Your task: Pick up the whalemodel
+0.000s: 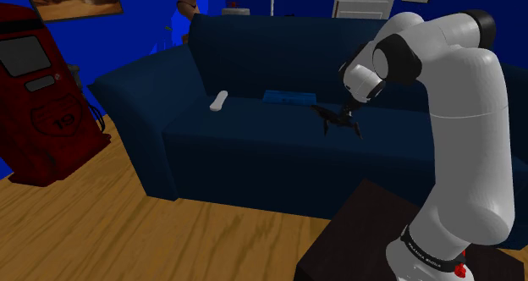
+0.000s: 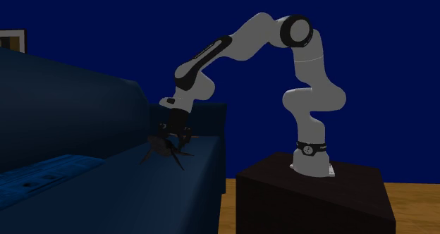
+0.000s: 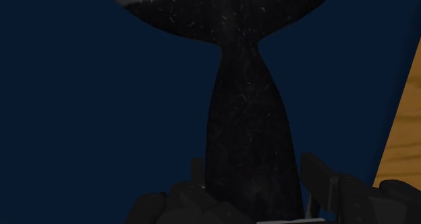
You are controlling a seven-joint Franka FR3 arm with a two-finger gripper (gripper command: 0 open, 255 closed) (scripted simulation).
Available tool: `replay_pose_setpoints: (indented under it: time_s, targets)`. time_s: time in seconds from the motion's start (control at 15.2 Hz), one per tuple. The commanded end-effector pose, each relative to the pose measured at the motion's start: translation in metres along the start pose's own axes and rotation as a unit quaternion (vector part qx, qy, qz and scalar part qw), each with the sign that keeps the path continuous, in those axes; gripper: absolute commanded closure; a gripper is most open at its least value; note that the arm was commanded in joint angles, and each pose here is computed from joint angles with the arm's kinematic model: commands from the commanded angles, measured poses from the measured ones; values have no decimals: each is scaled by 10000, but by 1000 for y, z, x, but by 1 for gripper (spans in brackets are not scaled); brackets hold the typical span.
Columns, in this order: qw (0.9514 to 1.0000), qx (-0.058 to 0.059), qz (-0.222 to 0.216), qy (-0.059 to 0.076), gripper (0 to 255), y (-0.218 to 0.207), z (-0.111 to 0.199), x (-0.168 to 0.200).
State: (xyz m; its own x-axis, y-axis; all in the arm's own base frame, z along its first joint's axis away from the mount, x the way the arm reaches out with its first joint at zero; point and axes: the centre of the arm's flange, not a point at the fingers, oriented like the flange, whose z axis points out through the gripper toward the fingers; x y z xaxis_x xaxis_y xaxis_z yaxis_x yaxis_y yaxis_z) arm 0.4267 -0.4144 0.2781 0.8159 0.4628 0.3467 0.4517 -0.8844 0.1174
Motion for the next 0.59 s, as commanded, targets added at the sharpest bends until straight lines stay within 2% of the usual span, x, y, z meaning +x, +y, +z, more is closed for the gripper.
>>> replay_pose_setpoints:
  time_s: [0.0, 0.13, 0.53]
  targets:
    - [10000, -3, 7, -8, 255, 0, 0, -1]
    - [10000, -3, 7, -8, 255, 0, 1, -1]
    - [10000, -3, 7, -8, 255, 4, -29, 10]
